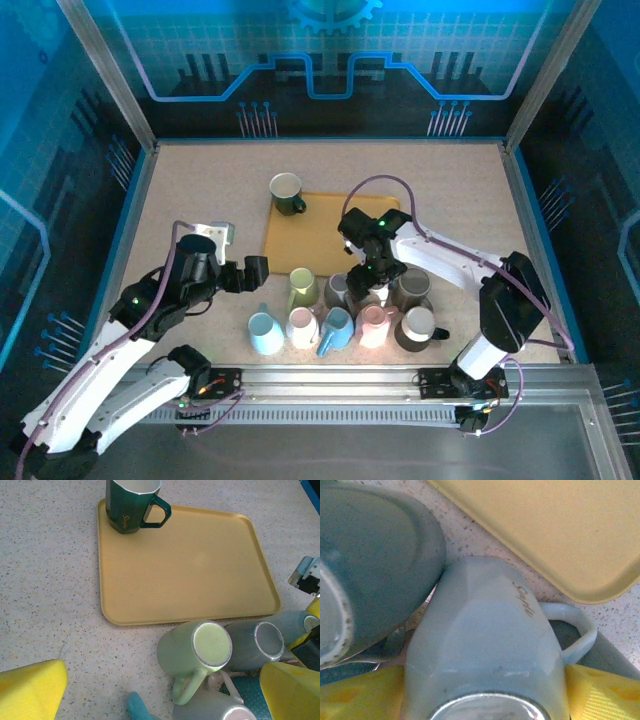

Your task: Turn the mug right side up

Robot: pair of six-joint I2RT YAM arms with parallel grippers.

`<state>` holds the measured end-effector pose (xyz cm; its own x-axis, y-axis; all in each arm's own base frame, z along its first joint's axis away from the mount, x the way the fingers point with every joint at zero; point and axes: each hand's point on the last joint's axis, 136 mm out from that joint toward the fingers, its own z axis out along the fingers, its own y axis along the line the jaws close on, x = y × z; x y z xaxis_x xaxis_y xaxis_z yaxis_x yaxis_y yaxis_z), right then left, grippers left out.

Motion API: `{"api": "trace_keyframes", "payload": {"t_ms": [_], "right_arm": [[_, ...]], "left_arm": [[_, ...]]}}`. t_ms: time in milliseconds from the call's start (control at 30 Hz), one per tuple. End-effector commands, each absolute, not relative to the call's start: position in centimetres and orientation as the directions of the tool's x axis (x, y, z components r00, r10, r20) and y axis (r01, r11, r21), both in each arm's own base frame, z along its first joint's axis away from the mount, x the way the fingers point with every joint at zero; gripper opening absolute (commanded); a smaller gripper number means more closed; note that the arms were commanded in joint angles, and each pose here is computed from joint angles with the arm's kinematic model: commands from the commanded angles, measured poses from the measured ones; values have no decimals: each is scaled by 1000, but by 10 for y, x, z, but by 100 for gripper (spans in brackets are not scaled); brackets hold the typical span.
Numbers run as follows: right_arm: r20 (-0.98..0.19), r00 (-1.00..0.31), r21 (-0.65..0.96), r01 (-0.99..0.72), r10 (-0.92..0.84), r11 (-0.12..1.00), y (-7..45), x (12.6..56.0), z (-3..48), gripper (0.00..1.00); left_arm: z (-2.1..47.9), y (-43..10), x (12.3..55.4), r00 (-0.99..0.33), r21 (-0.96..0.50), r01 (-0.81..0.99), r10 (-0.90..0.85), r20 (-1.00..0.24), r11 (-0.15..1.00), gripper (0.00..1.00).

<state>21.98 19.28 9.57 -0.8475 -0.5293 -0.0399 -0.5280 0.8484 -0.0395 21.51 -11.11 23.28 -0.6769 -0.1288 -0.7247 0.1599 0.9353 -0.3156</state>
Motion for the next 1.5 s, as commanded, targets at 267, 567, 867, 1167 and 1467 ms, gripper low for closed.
{"api": "trace_keyframes", "payload": {"t_ms": [267,567,867,1167,1467], "right_arm": [[30,-845,-99,-533,-533,840,183,215,77,70],[-64,-858,-70,-506,-510,860,190,223,112,50],[-214,-870,22,-459,-444,888,194,234,175,48],[-343,-894,188,-365,-287,912,188,244,235,42],[-372,-926,458,-122,65,881,183,258,284,37]], "left_arm": [[236,-115,216,-656,-324,188,-127,-744,927,99],[237,-115,216,-655,-327,192,-127,-745,925,99],[246,-114,215,-648,-332,193,-134,-750,924,99],[274,-122,213,-622,-369,241,-150,-769,898,99],[290,-131,212,-608,-402,287,-159,-778,869,99]]}}
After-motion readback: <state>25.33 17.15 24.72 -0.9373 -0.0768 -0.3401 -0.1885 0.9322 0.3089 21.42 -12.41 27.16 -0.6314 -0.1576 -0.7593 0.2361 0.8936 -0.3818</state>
